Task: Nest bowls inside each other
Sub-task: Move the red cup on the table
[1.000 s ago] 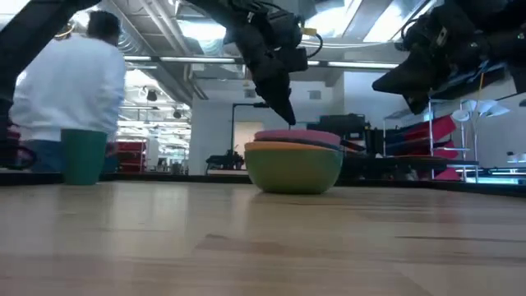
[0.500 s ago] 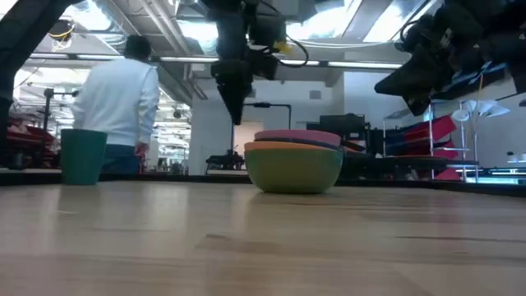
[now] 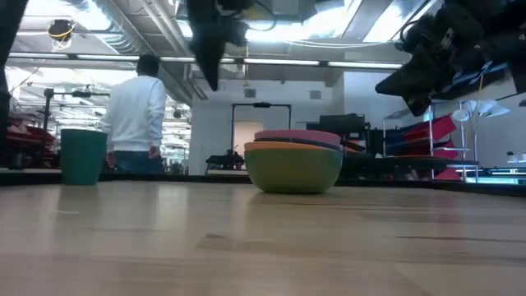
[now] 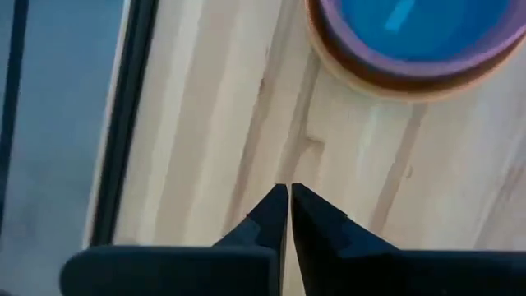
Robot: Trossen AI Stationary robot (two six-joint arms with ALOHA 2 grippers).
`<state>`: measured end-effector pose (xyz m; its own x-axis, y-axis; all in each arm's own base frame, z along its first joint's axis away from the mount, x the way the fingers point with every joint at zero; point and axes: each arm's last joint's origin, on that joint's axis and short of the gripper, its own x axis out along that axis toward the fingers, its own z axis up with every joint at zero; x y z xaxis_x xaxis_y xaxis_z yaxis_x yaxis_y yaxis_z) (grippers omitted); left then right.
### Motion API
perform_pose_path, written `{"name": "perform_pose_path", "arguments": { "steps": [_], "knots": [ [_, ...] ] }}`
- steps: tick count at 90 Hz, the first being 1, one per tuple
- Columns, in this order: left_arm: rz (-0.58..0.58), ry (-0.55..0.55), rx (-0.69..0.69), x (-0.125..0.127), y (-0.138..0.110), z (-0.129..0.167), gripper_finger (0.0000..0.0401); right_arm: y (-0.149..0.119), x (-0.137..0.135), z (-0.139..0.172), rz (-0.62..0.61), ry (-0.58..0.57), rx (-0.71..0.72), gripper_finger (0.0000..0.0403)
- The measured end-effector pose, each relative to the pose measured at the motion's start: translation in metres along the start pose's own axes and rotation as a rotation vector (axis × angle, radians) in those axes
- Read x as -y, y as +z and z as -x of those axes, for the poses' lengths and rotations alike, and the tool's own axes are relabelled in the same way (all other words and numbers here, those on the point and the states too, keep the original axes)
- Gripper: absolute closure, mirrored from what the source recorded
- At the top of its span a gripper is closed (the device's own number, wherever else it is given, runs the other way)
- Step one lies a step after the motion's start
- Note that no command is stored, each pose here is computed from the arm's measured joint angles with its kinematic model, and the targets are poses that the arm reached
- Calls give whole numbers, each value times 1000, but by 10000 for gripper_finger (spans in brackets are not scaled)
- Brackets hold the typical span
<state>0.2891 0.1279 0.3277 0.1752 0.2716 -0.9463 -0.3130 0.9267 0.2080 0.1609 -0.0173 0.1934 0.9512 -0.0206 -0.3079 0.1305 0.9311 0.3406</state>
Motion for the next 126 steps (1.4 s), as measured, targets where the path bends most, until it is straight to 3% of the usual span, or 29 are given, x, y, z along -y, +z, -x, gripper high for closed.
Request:
{"name": "perform_pose_path", "arguments": {
  "steps": [28,62,90,116,126],
  "knots": [
    [218,69,-49,2,-69,-10,401,0,0,0,3,1,2,403],
    [345,105,-89,11,-117,-22,401,9,-6,2,-11,64,-59,403],
    [418,106,-61,15,-146,-22,401,47,-19,21,-6,-63,-249,403],
    [439,99,8,15,-161,-9,401,60,-33,51,-215,-155,-569,403],
    [440,100,25,15,-163,-6,401,57,-42,57,-269,-127,-676,403]
  ]
}}
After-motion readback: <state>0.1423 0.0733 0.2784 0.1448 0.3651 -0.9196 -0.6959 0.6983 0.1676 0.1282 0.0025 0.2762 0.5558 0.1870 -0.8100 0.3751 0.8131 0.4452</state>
